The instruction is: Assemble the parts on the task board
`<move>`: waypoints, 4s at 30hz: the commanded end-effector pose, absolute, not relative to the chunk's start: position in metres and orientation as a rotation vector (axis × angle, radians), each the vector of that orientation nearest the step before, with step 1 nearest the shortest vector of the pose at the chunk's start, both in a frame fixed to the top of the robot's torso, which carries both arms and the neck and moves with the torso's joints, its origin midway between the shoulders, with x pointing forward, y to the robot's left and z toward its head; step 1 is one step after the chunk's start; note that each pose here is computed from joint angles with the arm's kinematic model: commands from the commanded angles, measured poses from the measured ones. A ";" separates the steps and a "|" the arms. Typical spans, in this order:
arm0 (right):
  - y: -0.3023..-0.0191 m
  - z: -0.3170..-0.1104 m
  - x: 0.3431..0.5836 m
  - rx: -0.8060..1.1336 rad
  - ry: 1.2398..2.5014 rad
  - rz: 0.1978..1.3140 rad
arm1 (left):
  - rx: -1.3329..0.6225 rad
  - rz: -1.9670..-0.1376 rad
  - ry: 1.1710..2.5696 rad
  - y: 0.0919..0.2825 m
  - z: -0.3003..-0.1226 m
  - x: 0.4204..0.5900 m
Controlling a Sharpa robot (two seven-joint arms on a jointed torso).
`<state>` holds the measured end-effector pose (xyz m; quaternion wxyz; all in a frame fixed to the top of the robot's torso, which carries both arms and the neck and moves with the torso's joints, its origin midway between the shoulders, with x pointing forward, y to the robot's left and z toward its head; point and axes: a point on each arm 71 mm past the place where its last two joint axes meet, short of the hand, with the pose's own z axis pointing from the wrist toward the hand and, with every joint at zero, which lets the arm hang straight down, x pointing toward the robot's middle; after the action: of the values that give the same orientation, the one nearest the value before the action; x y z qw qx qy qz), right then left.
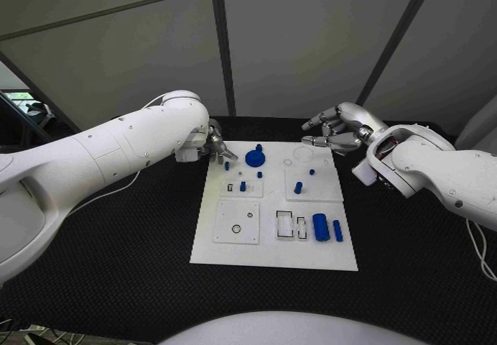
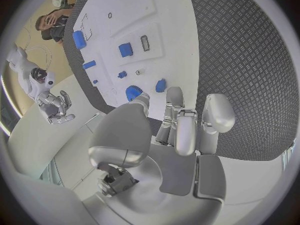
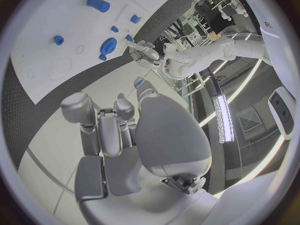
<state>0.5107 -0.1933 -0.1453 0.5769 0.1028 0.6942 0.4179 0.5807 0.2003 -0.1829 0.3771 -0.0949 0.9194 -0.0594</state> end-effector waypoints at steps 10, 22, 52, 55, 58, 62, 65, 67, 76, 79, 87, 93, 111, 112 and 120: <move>-0.192 -0.144 0.511 0.232 1.625 0.984 | -0.213 -0.141 2.377 0.200 -0.186 0.581; -0.191 -0.144 0.511 0.231 1.626 0.985 | -0.205 -0.158 2.375 0.198 -0.186 0.580; -0.189 -0.145 0.511 0.228 1.631 0.989 | -0.189 -0.168 2.387 0.196 -0.188 0.580; -0.189 -0.145 0.511 0.228 1.631 0.989 | -0.189 -0.168 2.386 0.196 -0.188 0.580; -0.189 -0.145 0.511 0.227 1.632 0.990 | -0.189 -0.171 2.386 0.195 -0.188 0.580; -0.189 -0.145 0.511 0.227 1.632 0.990 | -0.186 -0.179 2.385 0.195 -0.189 0.580; -0.189 -0.145 0.511 0.227 1.632 0.990 | -0.184 -0.191 2.381 0.194 -0.189 0.580; -0.189 -0.145 0.511 0.227 1.632 0.990 | -0.184 -0.198 2.377 0.194 -0.189 0.580; -0.189 -0.145 0.511 0.227 1.631 0.989 | -0.214 -0.252 2.349 0.196 -0.187 0.581; -0.190 -0.145 0.512 0.228 1.631 0.988 | -0.233 -0.273 2.333 0.199 -0.186 0.579; -0.193 -0.145 0.512 0.233 1.631 0.980 | -0.291 -0.342 2.263 0.209 -0.175 0.565; -0.196 -0.145 0.512 0.236 1.631 0.973 | -0.294 -0.379 2.219 0.212 -0.167 0.548; -0.197 -0.145 0.512 0.239 1.631 0.969 | -0.259 -0.390 2.239 0.205 -0.191 0.509; -0.197 -0.145 0.512 0.239 1.632 0.969 | -0.253 -0.387 2.244 0.204 -0.193 0.508; -0.197 -0.146 0.512 0.238 1.633 0.971 | -0.229 -0.379 2.270 0.198 -0.204 0.503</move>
<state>0.5125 -0.1976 -0.1465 0.5764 0.1044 0.6972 0.4132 0.5029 0.1982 -0.2046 0.3967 -0.0936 0.8997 -0.1562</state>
